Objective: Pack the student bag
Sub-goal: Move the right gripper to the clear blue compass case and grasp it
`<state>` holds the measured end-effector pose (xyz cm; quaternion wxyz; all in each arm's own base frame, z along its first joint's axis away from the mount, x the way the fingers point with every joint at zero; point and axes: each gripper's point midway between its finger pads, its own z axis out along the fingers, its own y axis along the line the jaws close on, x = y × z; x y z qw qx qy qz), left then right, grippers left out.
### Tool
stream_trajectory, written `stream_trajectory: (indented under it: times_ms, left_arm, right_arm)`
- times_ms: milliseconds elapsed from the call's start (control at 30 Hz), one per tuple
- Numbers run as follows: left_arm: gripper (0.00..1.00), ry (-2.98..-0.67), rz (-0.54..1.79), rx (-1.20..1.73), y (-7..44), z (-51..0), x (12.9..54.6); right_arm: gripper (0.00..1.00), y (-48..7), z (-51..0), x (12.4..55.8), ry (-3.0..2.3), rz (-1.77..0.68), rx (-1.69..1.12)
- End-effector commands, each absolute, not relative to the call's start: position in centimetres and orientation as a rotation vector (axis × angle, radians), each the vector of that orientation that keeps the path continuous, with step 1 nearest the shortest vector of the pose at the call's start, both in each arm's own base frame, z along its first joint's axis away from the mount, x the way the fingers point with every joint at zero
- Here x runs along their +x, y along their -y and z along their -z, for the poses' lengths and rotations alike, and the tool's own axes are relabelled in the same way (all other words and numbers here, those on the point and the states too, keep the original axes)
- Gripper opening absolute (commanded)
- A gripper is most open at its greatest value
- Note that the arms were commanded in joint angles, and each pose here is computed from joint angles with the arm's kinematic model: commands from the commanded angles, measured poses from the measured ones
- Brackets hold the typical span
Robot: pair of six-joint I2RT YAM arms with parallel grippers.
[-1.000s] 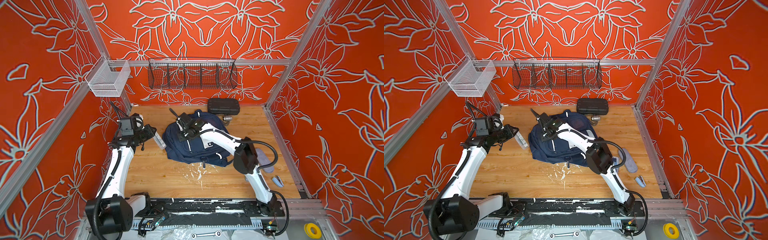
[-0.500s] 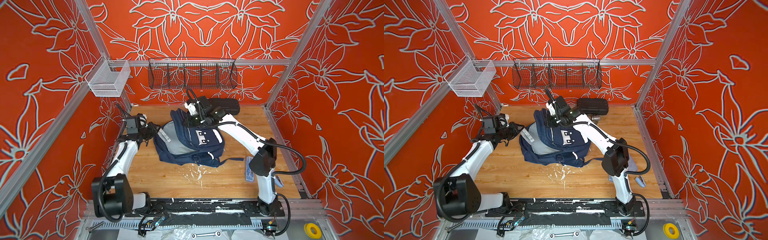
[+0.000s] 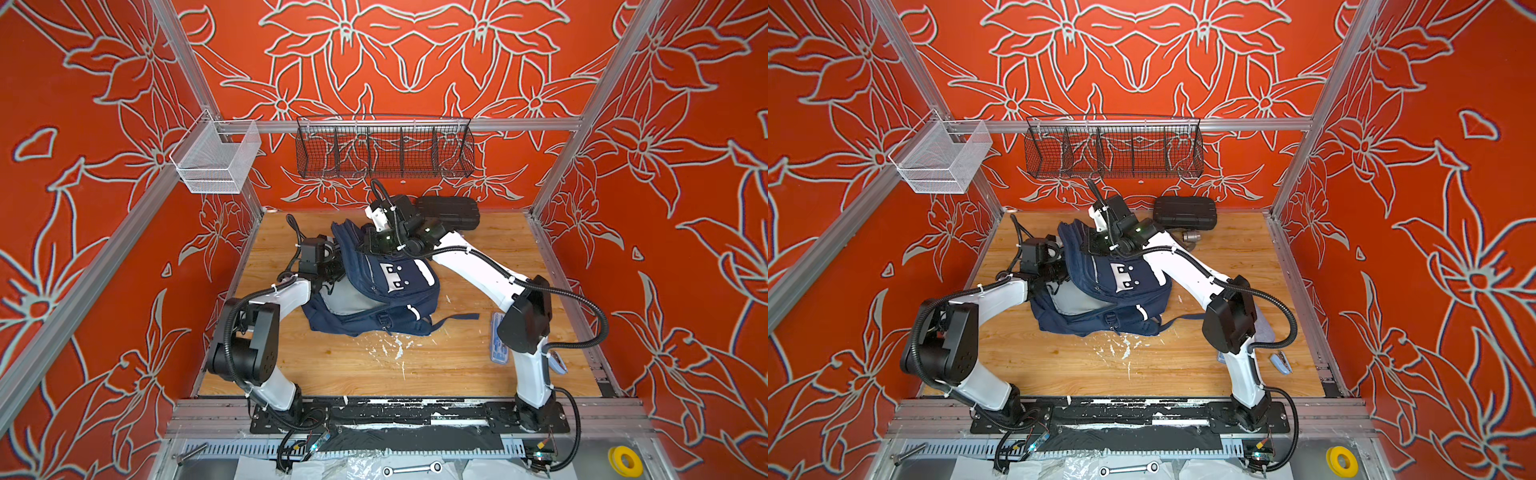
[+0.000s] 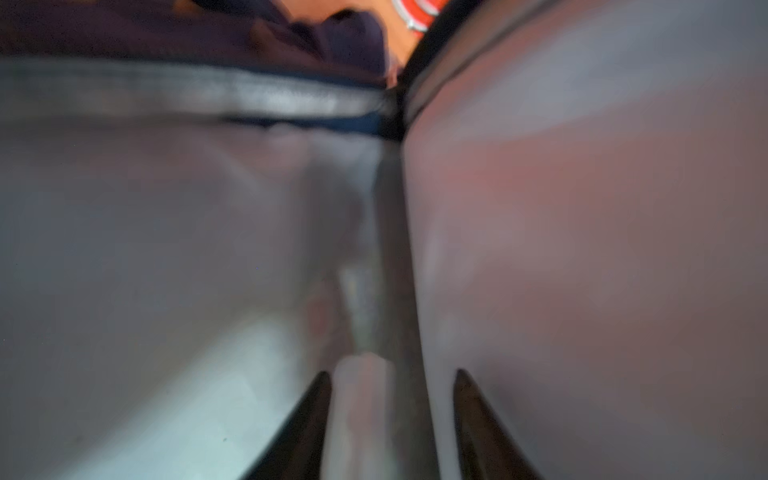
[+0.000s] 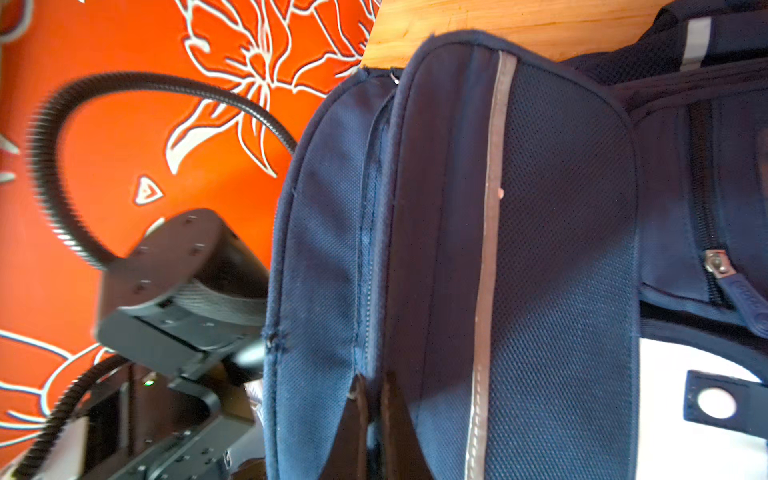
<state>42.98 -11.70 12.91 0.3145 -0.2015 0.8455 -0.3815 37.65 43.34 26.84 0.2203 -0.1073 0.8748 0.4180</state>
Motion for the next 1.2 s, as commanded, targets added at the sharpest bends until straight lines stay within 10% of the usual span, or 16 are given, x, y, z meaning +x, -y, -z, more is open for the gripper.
stream_trajectory:
  times_ms: [0,367,800,1167]
  left_arm:
    - [0.83,-2.136,0.91,-0.446,10.8,-17.2,43.9]
    - [0.97,-2.204,0.515,-0.558,4.2,-19.9,37.7]
    - [0.97,-2.184,0.511,-0.334,4.9,-24.5,36.6]
    - [0.95,-2.16,0.572,-0.241,6.9,-26.7,37.8]
  right_arm:
    - [0.0,-44.0,-28.9,39.3,-2.312,-1.189,-0.258]
    - [0.01,-43.2,-25.2,40.2,-2.377,-1.026,-0.309]
    - [0.63,-34.5,-23.3,37.8,-2.499,-0.484,-0.453]
    - [0.77,-15.2,-12.6,27.1,-2.774,-0.092,0.186]
